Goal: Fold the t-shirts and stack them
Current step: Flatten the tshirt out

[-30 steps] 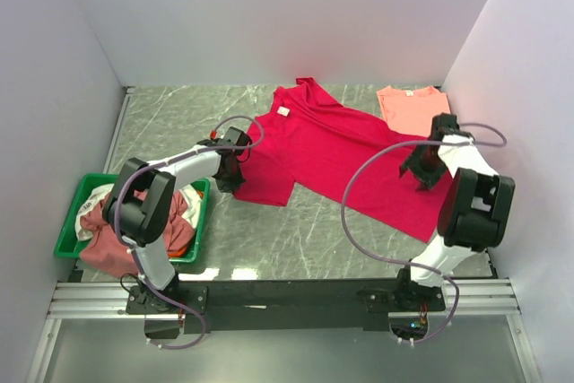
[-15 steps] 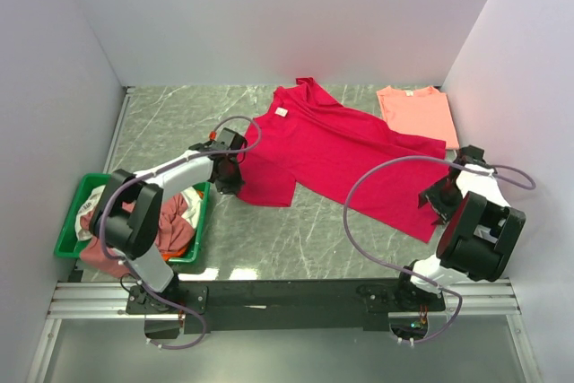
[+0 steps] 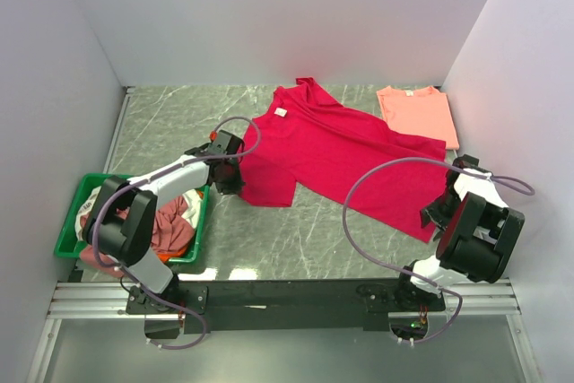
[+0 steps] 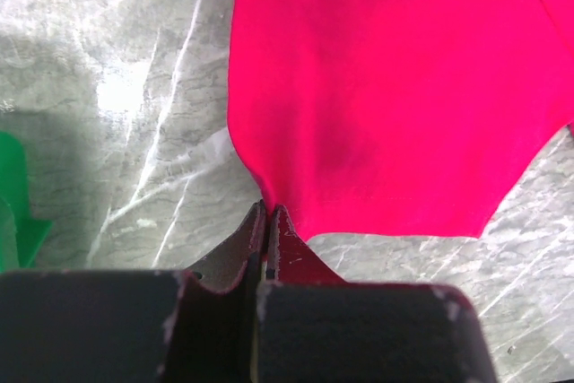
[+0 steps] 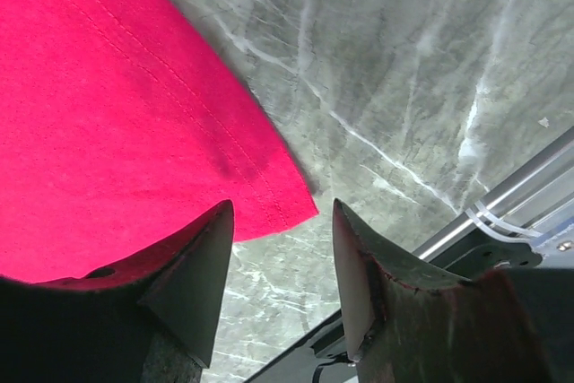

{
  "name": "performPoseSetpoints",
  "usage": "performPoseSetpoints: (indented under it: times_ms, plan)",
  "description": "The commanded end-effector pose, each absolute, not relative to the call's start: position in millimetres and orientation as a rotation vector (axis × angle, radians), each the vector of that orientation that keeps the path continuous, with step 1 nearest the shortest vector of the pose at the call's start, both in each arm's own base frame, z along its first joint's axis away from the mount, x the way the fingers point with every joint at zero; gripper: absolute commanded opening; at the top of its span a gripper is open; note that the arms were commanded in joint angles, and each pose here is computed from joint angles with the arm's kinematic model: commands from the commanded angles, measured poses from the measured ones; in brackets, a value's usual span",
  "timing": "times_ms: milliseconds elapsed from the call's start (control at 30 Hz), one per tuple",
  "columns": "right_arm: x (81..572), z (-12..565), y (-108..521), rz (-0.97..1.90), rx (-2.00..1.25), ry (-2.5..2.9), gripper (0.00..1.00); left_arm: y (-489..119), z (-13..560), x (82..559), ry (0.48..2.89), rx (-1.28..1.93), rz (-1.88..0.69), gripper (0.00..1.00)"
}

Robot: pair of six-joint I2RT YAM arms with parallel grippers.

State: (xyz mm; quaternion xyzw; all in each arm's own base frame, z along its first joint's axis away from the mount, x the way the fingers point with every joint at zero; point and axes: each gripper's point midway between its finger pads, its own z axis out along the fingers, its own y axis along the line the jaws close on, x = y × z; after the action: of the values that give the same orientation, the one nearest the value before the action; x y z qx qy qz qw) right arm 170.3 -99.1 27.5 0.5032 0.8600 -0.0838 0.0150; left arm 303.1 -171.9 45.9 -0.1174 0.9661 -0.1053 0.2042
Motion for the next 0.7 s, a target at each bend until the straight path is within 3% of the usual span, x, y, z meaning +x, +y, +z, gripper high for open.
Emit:
performPoseSetpoints:
  times_ms: [0, 667]
  plan:
    - [168.5, 37.5, -106.0, -0.308, 1.563, 2.652, 0.54, -177.8, 56.7, 305.5, 2.656, -0.304, -0.364, 0.01]
    - [179.6, 0.4, -68.9, -0.266, 1.507, 2.774, 0.55, -137.7, 46.9, 327.7, 2.651, -0.370, -0.302, 0.01]
